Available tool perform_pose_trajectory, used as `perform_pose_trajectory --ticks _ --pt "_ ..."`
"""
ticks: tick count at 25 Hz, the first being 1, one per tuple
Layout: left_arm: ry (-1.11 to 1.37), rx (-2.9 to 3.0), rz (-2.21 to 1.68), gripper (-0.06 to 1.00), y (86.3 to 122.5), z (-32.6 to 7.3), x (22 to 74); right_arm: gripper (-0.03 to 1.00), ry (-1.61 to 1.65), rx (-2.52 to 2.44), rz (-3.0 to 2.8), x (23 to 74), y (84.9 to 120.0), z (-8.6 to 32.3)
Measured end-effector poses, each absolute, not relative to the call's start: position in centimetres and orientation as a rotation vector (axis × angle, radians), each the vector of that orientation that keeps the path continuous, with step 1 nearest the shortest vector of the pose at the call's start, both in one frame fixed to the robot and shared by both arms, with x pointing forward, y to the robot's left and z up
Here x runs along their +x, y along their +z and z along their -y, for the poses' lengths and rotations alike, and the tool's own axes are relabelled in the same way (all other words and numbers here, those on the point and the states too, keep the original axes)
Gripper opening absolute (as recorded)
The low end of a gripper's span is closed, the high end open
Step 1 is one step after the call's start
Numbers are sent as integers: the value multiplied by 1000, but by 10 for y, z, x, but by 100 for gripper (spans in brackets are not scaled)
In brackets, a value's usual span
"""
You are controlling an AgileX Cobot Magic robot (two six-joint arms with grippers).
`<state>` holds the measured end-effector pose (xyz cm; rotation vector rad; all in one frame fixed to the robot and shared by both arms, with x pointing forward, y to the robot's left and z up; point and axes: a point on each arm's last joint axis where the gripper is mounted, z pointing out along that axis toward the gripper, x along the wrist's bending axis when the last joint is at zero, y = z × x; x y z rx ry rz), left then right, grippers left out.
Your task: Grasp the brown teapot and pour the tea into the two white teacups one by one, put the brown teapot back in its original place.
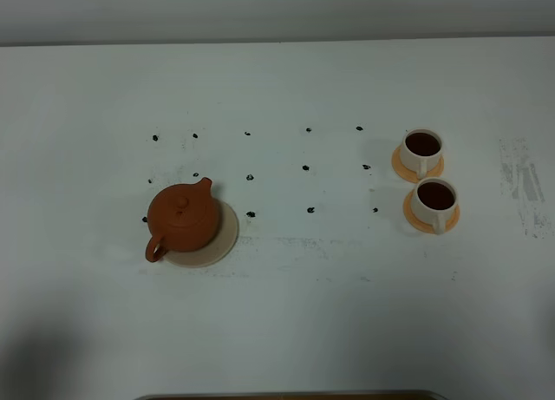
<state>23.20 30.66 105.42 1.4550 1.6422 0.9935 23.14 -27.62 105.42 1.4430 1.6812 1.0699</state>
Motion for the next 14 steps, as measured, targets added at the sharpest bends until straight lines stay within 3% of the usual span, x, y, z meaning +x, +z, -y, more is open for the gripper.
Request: perform_pose_trajectory --ticks 14 --pt "994 1455 -1642 36 1054 -307 232 22 1076 1436 -1691 231 1054 276"
